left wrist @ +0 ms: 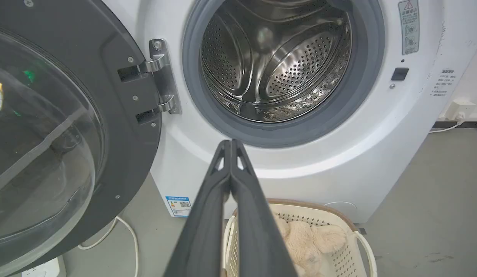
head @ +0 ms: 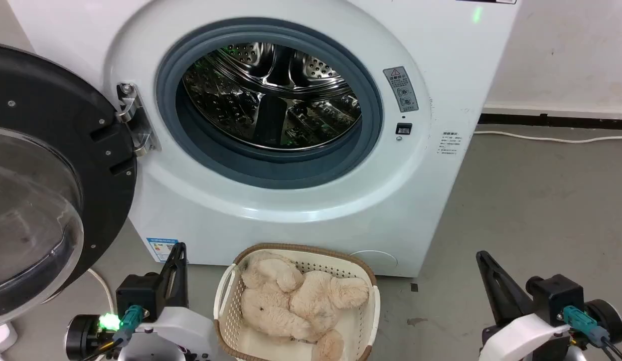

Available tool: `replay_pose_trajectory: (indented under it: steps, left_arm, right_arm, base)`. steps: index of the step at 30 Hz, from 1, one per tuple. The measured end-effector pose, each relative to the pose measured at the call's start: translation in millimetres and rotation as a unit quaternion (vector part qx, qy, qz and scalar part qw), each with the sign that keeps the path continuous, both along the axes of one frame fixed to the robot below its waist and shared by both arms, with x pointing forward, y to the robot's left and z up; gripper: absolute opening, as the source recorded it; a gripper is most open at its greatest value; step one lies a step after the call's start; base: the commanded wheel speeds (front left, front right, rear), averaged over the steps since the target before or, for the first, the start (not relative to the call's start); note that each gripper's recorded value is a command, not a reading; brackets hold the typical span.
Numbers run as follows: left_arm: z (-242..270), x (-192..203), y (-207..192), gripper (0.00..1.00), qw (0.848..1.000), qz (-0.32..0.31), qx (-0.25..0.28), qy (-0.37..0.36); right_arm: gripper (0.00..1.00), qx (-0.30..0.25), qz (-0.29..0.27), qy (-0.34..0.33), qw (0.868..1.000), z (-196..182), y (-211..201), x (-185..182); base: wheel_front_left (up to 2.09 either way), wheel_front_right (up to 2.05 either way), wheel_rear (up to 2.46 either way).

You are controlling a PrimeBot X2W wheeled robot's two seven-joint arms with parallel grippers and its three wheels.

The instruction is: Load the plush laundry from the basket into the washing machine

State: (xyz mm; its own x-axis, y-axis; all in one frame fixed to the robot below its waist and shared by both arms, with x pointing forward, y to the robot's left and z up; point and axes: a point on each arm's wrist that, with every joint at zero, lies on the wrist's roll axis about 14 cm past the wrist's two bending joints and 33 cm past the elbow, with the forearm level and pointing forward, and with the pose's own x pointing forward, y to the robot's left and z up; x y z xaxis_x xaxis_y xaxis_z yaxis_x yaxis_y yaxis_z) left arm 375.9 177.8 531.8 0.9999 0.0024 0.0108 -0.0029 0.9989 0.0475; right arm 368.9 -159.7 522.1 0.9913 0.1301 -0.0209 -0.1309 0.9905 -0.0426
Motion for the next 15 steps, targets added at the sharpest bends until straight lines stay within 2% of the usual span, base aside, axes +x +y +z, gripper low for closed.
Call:
replay_pose_trajectory:
  steps: [15]
  left_arm:
    - [0.0, 0.0, 0.2, 0.00, 1.000, 0.000, 0.000, 0.000]
  right_arm:
    - [0.00, 0.000, 0.000, 0.000, 1.000, 0.0, 0.1, 0.0]
  base:
    - [0.00, 0.00, 0.00]
